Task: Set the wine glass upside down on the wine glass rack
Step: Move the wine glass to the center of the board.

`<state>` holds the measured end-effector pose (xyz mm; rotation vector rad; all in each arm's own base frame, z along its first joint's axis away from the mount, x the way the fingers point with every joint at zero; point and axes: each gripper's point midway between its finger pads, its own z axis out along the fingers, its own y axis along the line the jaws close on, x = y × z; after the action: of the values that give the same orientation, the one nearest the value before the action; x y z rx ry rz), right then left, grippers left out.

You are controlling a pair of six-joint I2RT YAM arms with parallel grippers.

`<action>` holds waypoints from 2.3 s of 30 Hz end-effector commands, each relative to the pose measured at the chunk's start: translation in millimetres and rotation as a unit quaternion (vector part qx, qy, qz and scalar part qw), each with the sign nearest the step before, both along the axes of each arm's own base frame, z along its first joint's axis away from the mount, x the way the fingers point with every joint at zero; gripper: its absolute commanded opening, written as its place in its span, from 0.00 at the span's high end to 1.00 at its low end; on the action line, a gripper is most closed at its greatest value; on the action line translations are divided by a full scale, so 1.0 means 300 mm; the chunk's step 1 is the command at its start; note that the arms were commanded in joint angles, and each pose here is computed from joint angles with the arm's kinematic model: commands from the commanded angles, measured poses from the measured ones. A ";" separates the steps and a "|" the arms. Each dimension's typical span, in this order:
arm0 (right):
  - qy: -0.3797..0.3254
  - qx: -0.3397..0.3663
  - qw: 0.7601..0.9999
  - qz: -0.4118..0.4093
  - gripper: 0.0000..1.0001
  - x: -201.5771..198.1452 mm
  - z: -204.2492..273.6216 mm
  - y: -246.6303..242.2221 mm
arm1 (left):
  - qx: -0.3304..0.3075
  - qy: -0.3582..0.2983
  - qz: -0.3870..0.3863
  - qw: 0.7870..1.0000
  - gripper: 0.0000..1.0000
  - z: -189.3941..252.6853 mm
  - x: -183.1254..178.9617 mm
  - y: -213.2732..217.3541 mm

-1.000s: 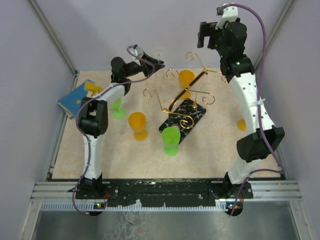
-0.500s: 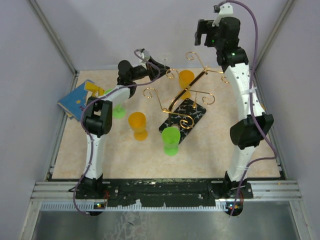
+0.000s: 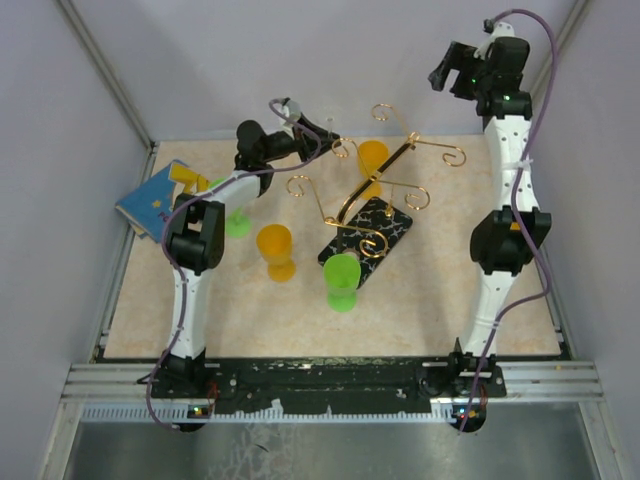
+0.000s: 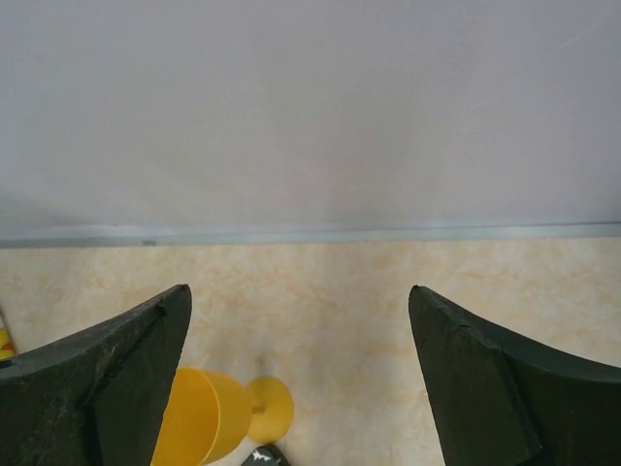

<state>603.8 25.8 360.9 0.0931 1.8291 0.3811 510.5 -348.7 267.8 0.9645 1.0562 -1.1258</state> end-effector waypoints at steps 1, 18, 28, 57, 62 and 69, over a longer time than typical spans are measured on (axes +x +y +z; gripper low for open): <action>0.012 0.023 0.998 0.064 0.07 -0.019 0.007 0.067 | 0.001 -0.026 0.007 1.000 0.99 0.052 -0.007 0.001; 0.097 0.035 0.982 0.160 0.08 -0.028 -0.259 0.103 | 0.009 -0.037 0.028 0.999 1.00 0.115 -0.003 0.058; 0.129 0.052 0.970 0.202 0.12 -0.047 -0.357 0.154 | 0.016 -0.042 0.034 0.998 1.00 0.133 -0.009 0.081; 0.181 -0.004 0.945 0.272 0.24 -0.097 -0.539 0.383 | 0.017 -0.044 0.040 0.998 1.00 0.139 -0.028 0.149; 0.193 -0.016 0.941 0.279 0.24 -0.117 -0.567 0.397 | 0.016 -0.042 0.039 0.998 1.00 0.136 -0.029 0.154; 0.203 -0.035 0.939 0.275 0.37 -0.124 -0.599 0.404 | 0.015 -0.041 0.040 0.998 1.00 0.135 -0.030 0.159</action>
<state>565.1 139.1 185.9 -0.3780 2.2694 0.7591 512.6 -307.5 272.8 0.9544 1.1273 -1.0323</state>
